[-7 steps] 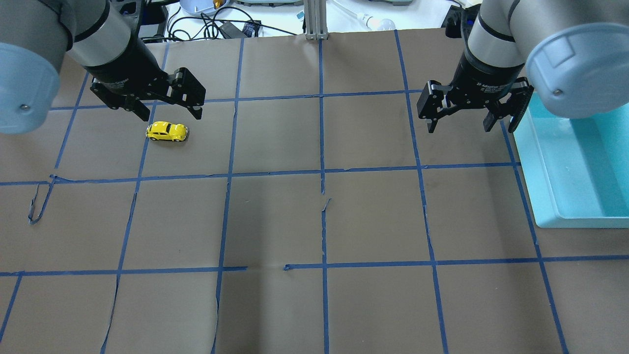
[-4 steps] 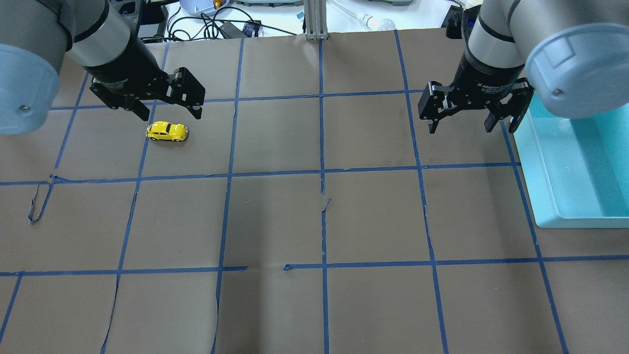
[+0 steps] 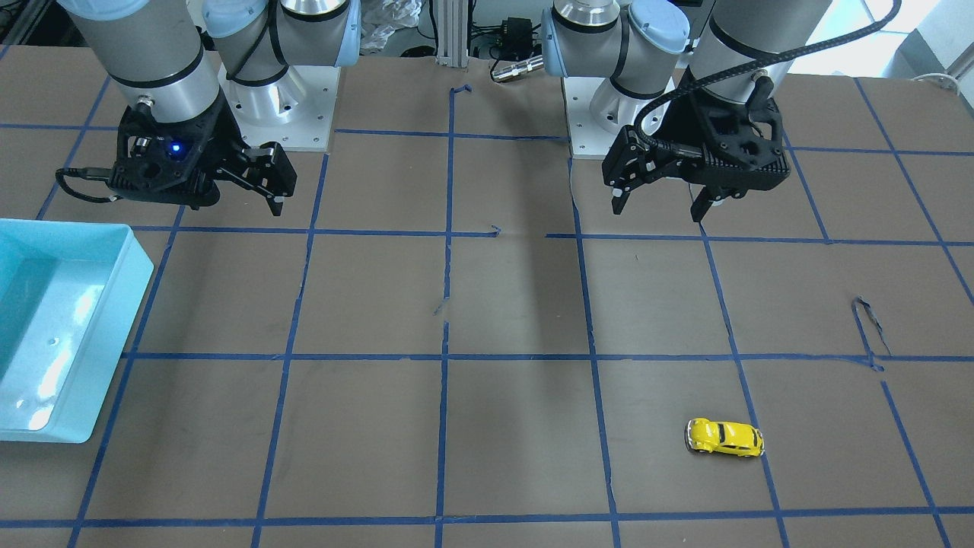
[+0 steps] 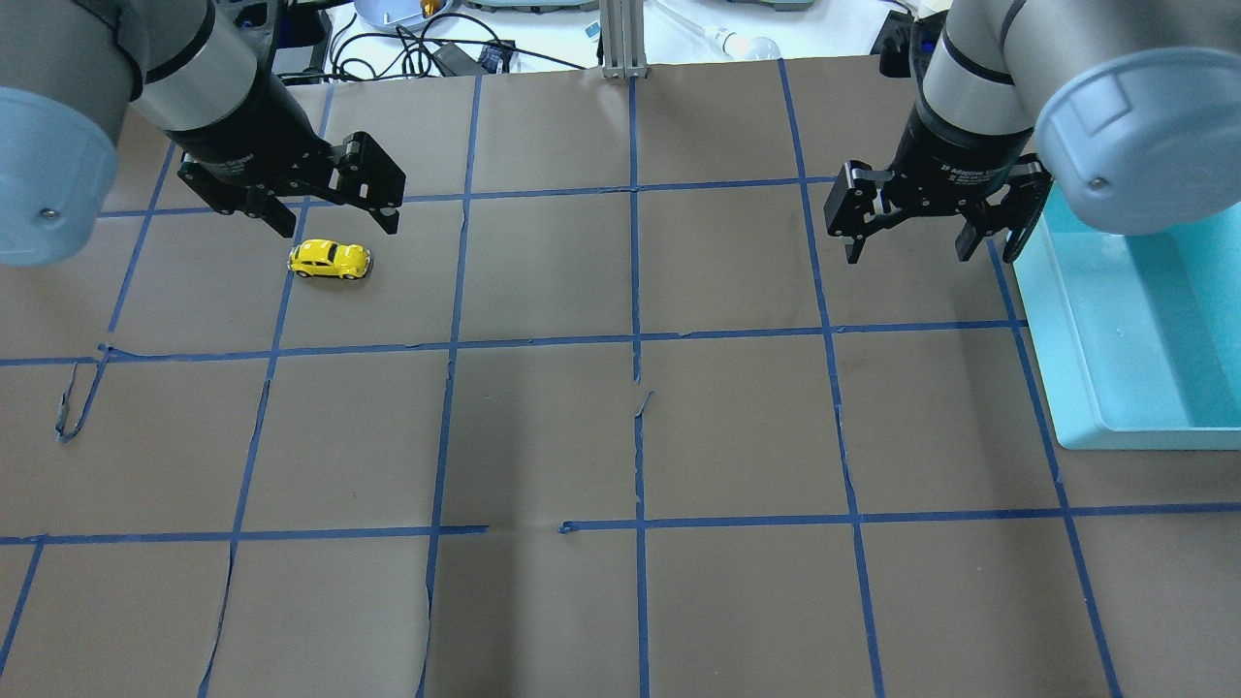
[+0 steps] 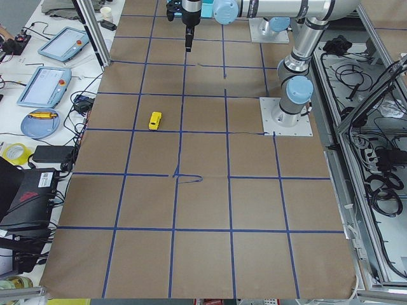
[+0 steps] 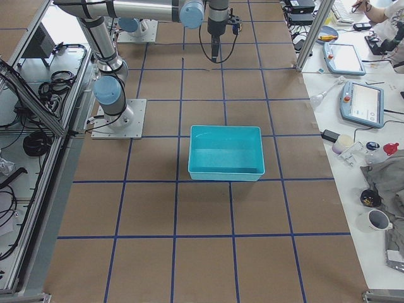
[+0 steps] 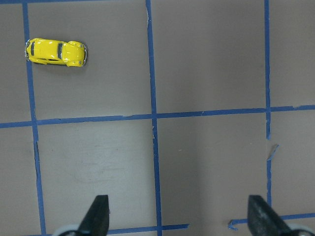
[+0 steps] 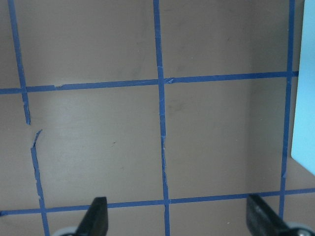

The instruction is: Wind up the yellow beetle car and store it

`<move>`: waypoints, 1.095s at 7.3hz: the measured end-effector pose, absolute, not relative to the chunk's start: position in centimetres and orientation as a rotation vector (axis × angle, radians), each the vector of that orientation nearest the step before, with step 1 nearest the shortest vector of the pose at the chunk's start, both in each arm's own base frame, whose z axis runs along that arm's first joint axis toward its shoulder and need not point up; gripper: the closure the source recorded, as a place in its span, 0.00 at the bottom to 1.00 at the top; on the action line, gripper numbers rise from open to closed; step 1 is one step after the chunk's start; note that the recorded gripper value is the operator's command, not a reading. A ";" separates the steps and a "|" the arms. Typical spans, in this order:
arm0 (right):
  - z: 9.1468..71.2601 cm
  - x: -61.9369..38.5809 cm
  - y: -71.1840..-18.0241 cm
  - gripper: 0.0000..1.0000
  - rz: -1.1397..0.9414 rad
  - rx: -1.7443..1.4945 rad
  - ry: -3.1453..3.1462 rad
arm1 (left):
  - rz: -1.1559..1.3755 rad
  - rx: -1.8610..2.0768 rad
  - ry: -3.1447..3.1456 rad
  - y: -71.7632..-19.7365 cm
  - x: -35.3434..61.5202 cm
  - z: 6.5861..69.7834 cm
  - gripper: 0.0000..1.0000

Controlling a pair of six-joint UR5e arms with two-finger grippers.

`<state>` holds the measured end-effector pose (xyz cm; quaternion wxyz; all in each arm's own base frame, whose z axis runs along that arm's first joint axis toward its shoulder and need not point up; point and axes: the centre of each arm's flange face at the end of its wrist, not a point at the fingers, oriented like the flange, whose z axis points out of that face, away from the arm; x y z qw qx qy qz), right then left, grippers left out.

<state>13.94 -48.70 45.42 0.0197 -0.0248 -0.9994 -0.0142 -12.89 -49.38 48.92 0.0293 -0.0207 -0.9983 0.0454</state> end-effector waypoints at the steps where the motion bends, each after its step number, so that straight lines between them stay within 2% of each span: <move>1: 45.4 14.0 -48.7 0.00 -0.045 -0.086 -3.103 | 0.140 -0.064 -3.079 -49.4 -12.9 48.9 0.00; 8: 45.3 14.0 -48.8 0.00 -0.046 -0.097 -3.101 | 0.139 -0.065 -3.079 -49.3 -12.9 48.9 0.00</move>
